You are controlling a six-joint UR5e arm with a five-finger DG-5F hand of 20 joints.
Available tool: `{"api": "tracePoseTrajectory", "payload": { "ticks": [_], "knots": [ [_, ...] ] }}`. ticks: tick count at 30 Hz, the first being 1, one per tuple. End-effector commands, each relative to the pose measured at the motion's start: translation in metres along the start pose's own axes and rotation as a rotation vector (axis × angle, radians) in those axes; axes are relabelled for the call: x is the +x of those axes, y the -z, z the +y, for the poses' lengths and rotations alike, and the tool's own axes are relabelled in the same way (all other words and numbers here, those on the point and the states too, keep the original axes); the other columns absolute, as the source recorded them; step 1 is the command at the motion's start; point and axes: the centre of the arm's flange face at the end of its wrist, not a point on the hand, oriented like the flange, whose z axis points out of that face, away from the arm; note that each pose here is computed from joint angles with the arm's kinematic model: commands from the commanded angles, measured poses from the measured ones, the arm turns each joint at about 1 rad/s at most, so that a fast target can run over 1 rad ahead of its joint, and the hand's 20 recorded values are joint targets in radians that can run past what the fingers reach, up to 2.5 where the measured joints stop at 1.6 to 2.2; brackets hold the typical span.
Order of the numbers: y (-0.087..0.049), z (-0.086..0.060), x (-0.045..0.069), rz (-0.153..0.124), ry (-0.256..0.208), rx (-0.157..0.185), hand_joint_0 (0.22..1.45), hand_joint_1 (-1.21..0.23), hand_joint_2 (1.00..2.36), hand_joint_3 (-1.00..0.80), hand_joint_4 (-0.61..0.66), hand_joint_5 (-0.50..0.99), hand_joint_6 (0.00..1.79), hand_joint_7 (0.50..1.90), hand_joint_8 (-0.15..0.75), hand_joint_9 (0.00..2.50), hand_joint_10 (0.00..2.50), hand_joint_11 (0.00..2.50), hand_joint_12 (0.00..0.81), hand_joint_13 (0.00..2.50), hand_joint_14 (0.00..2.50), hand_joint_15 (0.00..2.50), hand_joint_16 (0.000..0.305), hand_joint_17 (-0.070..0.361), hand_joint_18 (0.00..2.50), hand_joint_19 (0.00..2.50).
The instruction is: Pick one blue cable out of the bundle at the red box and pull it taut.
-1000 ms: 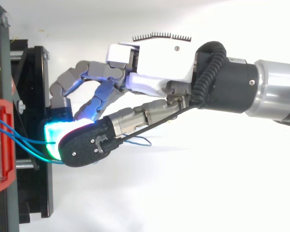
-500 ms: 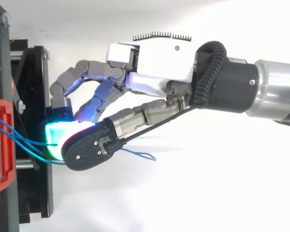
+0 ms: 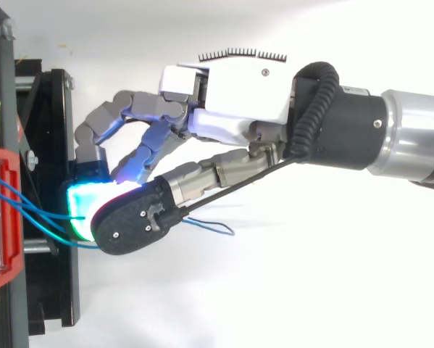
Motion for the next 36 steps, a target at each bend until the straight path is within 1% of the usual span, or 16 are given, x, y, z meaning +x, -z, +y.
{"api": "tracePoseTrajectory", "payload": {
  "ticks": [1,2,3,7,10,11,19,22,24,27,28,36],
  "knots": [
    [0.0000,-0.0010,-0.0004,-0.001,0.001,0.002,0.52,-0.55,1.00,-0.50,-0.05,-0.20,0.93,0.97,0.199,1.06,0.00,1.40,0.382,0.79,0.02,0.64,0.051,0.115,0.60,0.51],
    [0.0000,-0.0010,-0.0004,-0.001,0.001,0.002,0.52,-0.54,1.00,-0.50,-0.05,-0.20,0.93,0.98,0.204,1.06,0.00,1.40,0.385,0.79,0.02,0.64,0.052,0.116,0.60,0.51],
    [-0.0001,0.0008,0.0009,0.001,0.001,-0.001,0.51,-0.53,1.00,-0.50,-0.05,-0.20,0.93,0.97,0.206,1.06,0.00,1.41,0.388,0.79,0.02,0.64,0.052,0.117,0.60,0.51],
    [-0.0001,-0.0009,-0.0003,0.000,0.003,0.000,0.49,-0.52,1.00,-0.50,-0.04,-0.20,0.93,0.96,0.215,1.06,0.01,1.39,0.396,0.79,0.02,0.63,0.054,0.122,0.60,0.51],
    [-0.0004,-0.0002,0.0010,0.001,0.004,-0.001,0.47,-0.53,1.00,-0.50,-0.03,-0.20,0.93,0.96,0.227,1.06,0.05,1.36,0.406,0.80,0.02,0.63,0.056,0.126,0.61,0.51],
    [-0.0002,0.0010,0.0010,0.001,0.003,-0.003,0.45,-0.56,1.00,-0.50,-0.02,-0.20,0.93,0.95,0.236,1.05,0.10,1.33,0.412,0.80,0.02,0.63,0.058,0.130,0.62,0.50],
    [0.0001,-0.0011,0.0008,0.001,0.004,0.002,0.43,-0.62,1.00,-0.50,-0.02,-0.20,0.93,0.92,0.243,1.03,0.14,1.29,0.419,0.80,0.02,0.63,0.059,0.134,0.63,0.50],
    [-0.0001,0.0008,0.0009,0.001,0.002,-0.001,0.46,-0.66,1.00,-0.50,-0.02,-0.20,0.93,0.94,0.229,1.04,0.10,1.34,0.406,0.80,0.02,0.64,0.057,0.129,0.62,0.51],
    [-0.0002,0.0010,0.0010,0.001,0.003,-0.003,0.48,-0.67,1.00,-0.50,-0.04,-0.20,0.93,0.96,0.213,1.05,0.01,1.40,0.392,0.79,0.02,0.64,0.054,0.123,0.61,0.51],
    [-0.0004,-0.0002,0.0022,0.003,0.004,-0.001,0.52,-0.69,1.00,-0.50,-0.05,-0.20,0.93,0.98,0.195,1.04,0.00,1.40,0.379,0.78,0.02,0.64,0.052,0.117,0.59,0.51],
    [-0.0001,-0.0009,0.0009,0.001,0.003,0.000,0.52,-0.69,1.00,-0.50,-0.05,-0.20,0.93,0.98,0.195,1.04,0.00,1.40,0.378,0.78,0.02,0.65,0.052,0.116,0.59,0.52],
    [-0.0004,-0.0002,0.0010,0.001,0.004,-0.001,0.59,-0.70,1.01,-0.33,-0.10,-0.20,0.93,1.00,0.173,1.05,0.00,1.42,0.361,0.79,0.02,0.64,0.048,0.109,0.60,0.53]
  ]
}}
